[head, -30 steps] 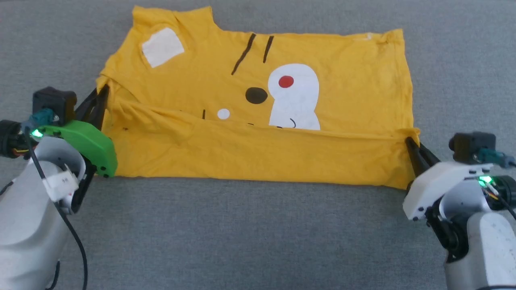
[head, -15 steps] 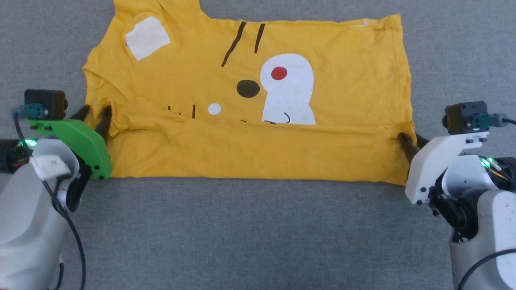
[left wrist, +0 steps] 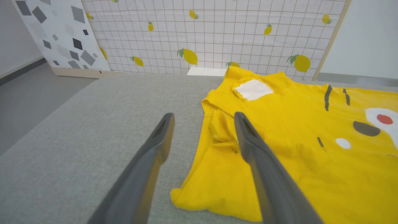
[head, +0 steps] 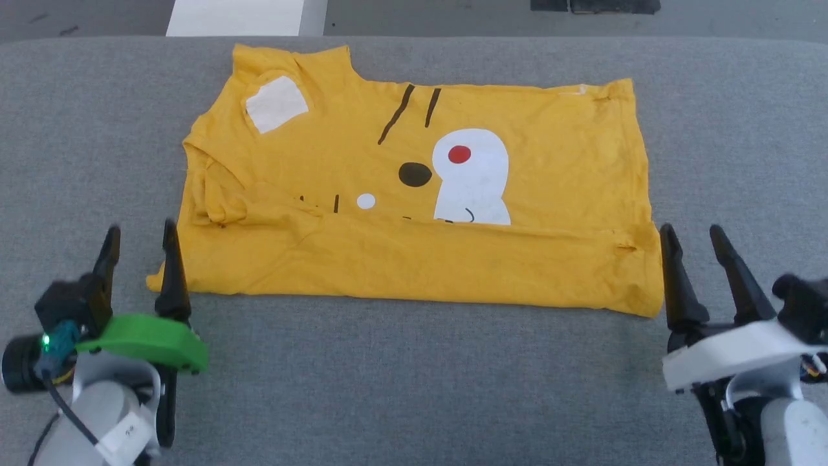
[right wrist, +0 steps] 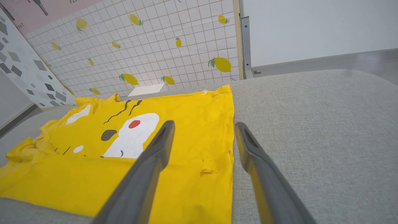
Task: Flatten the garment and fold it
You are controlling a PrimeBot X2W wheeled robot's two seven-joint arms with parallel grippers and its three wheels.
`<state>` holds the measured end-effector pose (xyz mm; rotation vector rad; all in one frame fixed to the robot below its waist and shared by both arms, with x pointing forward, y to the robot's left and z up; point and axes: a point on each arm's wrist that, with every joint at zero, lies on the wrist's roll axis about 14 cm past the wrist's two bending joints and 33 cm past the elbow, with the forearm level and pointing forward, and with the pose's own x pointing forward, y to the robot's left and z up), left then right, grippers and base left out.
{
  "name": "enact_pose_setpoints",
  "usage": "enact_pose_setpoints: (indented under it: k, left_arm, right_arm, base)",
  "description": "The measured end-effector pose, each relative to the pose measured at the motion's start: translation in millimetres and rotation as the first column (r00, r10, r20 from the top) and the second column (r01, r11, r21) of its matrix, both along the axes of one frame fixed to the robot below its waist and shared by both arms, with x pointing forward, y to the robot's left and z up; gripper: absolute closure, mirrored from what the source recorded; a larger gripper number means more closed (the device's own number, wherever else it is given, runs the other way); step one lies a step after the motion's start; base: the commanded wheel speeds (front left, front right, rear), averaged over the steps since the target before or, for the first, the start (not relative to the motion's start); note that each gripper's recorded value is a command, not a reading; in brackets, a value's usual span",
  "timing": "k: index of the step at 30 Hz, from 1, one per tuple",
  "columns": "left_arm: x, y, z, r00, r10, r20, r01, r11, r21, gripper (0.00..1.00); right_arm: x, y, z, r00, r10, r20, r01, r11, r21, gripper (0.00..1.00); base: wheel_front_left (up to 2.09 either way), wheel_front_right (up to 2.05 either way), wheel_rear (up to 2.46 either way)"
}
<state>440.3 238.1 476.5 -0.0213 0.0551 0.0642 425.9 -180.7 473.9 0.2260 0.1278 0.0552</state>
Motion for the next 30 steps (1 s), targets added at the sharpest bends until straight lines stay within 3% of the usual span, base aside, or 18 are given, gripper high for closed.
enact_pose_setpoints:
  k: [3, 4, 7, 18, 19, 20, 28, 30]
  left_arm:
    - [-15, 6, -18, 0.997, 0.024, -0.077, -0.025, 1.000, -0.010, 0.00]
    - [-20, 11, -39, 0.980, 0.041, -0.192, -0.051, 0.998, -0.047, 0.00]
    - [-22, 15, -59, 0.950, 0.048, -0.307, -0.080, 0.993, -0.091, 0.00]
    - [-18, 18, -104, 0.805, 0.041, -0.592, -0.194, 0.961, -0.197, 0.00]
    - [-19, 18, -107, 0.787, 0.030, -0.616, -0.188, 0.963, -0.193, 0.29]
    - [-20, 16, -109, 0.768, 0.015, -0.640, -0.181, 0.964, -0.195, 1.00]
    - [-20, 7, -103, 0.768, -0.032, -0.640, -0.133, 0.969, -0.209, 1.00]
    - [-20, 5, -101, 0.775, -0.037, -0.631, -0.125, 0.970, -0.210, 1.00]
  right_arm:
    - [-10, 0, 0, 0.999, -0.010, 0.034, 0.010, 1.000, 0.003, 0.00]
    - [-15, -2, 2, 0.999, -0.020, 0.050, 0.020, 1.000, 0.002, 0.00]
    - [-18, -4, 1, 0.999, -0.023, 0.048, 0.023, 1.000, -0.001, 0.00]
    - [-25, -13, -11, 0.999, -0.045, -0.008, 0.045, 0.999, -0.013, 0.00]
    - [-27, -13, -14, 0.999, -0.047, -0.020, 0.047, 0.999, -0.014, 0.00]
    - [-27, -14, -15, 0.998, -0.049, -0.027, 0.049, 0.999, -0.016, 0.00]
    - [-22, -12, -16, 0.999, -0.031, -0.044, 0.029, 0.998, -0.047, 0.00]
    - [-18, -9, -27, 0.993, -0.015, -0.120, 0.009, 0.999, -0.046, 0.00]
  base:
    - [0.00, 0.00, 0.00]
    - [0.00, 0.00, 0.00]
    - [0.00, 0.00, 0.00]
    - [0.00, 0.00, 0.00]
    - [0.00, 0.00, 0.00]
    - [0.00, 0.00, 0.00]
    - [0.00, 0.00, 0.00]
    - [0.00, 0.00, 0.00]
